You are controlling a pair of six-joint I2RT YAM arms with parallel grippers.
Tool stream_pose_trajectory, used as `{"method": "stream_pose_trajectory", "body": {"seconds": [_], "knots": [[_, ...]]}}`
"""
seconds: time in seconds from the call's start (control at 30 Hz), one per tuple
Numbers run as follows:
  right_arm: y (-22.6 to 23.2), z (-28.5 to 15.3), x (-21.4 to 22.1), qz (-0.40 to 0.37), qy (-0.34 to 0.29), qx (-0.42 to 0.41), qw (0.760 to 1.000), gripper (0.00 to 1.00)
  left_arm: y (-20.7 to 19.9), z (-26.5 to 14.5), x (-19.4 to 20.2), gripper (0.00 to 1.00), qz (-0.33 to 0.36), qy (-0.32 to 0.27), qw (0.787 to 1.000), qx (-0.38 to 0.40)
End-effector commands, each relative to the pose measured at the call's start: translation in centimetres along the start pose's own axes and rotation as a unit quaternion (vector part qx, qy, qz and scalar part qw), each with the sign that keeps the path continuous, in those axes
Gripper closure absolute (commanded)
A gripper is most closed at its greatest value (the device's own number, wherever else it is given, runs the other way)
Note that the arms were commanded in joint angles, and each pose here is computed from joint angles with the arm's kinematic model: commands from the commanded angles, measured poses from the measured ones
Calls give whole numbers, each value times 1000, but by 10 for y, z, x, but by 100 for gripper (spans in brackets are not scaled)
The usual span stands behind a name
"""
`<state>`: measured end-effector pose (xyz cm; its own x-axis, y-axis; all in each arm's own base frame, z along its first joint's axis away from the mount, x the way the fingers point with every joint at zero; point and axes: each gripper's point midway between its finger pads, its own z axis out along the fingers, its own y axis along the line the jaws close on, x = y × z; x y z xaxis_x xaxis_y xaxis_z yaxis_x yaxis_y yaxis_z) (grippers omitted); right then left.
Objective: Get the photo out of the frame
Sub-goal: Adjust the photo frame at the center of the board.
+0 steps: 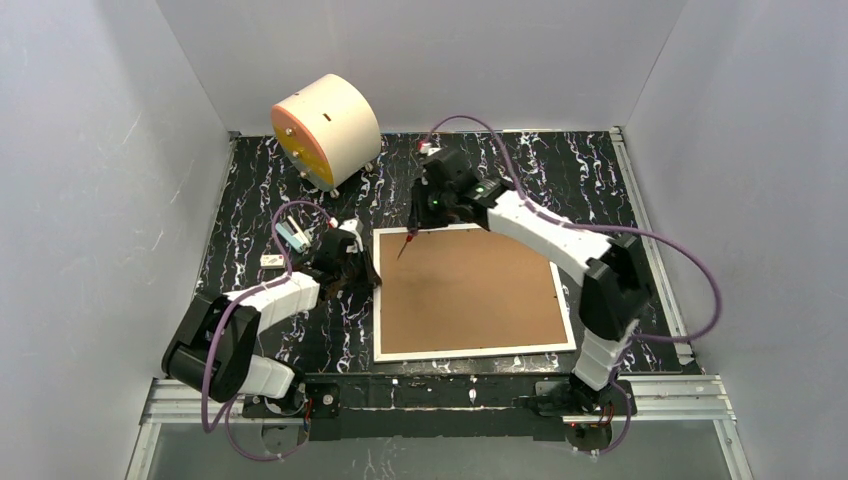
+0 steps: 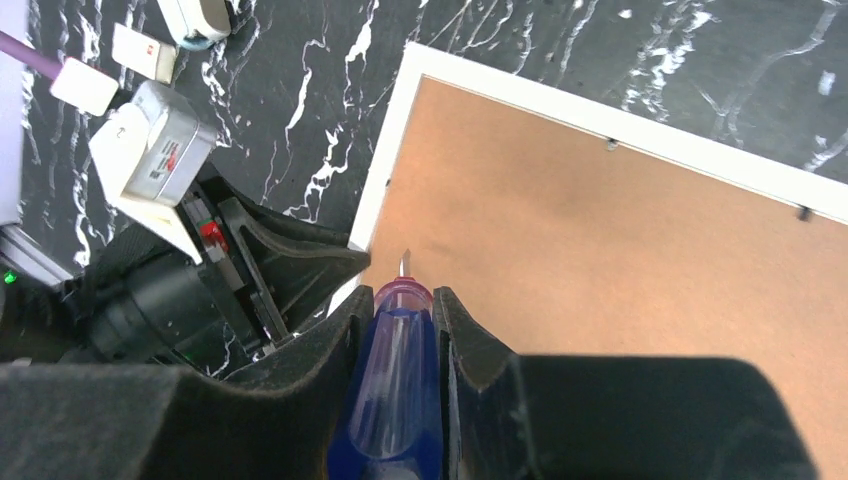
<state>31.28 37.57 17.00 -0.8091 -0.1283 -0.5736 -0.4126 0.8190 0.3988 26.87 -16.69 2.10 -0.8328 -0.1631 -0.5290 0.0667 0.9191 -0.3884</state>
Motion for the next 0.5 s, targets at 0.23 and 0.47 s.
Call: {"method": "stream_pose_trajectory", "body": {"seconds": [0.23,0.47], "knots": [[-48,-116,46,79,-84,16,993,99,14,-20,13,64,6,45,998,-51],[-75,-165,120,108,-37,38,993,99,-19,-33,-39,44,54,8,998,-15]]}}
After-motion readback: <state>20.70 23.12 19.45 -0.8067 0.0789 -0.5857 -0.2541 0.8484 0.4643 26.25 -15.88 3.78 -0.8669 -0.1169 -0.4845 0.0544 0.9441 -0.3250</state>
